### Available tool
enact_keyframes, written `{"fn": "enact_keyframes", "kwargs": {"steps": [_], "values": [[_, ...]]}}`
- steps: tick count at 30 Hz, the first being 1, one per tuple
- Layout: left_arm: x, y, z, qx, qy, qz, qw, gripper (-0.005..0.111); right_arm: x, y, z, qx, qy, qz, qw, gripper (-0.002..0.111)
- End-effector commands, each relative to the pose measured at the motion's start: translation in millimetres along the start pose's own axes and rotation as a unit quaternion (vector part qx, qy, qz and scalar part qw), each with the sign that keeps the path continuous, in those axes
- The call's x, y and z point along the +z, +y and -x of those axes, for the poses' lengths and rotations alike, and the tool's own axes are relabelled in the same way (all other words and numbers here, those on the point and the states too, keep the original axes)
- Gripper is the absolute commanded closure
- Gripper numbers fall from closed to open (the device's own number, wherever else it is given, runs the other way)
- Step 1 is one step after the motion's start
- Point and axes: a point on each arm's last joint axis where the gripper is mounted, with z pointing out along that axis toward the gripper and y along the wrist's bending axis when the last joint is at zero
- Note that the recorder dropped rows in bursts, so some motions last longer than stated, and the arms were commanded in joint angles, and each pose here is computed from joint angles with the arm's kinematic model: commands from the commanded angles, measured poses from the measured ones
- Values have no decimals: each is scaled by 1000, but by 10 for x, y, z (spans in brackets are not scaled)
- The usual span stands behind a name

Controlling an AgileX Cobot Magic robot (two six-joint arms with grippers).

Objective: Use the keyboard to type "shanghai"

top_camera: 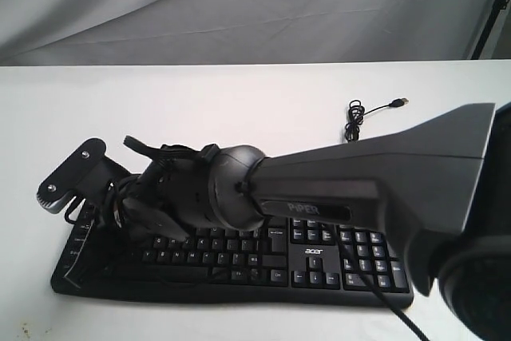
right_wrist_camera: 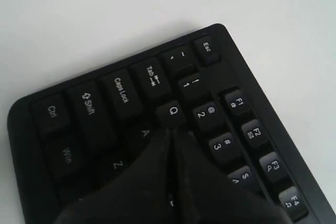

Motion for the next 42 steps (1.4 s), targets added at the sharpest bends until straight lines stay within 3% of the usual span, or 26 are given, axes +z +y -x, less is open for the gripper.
{"fn": "enact_keyframes", "kwargs": {"steps": [1, 17, 30, 34, 36, 42], "values": [[1, -2, -8, -1, -2, -2, 1000, 107, 10, -36, -43, -2, -6, -1, 1000, 108], [1, -2, -8, -1, -2, -2, 1000, 107, 147, -29, -169, 7, 8, 3, 1000, 108], [1, -2, -8, -1, -2, -2, 1000, 107, -169, -74, -16, -8, 0, -6, 1000, 108], [1, -2, -8, -1, -2, -2, 1000, 107, -450, -111, -180, -8, -8, -6, 1000, 108], [1, -2, -8, -1, -2, -2, 1000, 107, -563, -234, -360, 41, -15, -7, 999, 108], [1, -2, -8, -1, -2, -2, 1000, 107, -486, -321, -576, 61, -3, -11, 998, 108]]}}
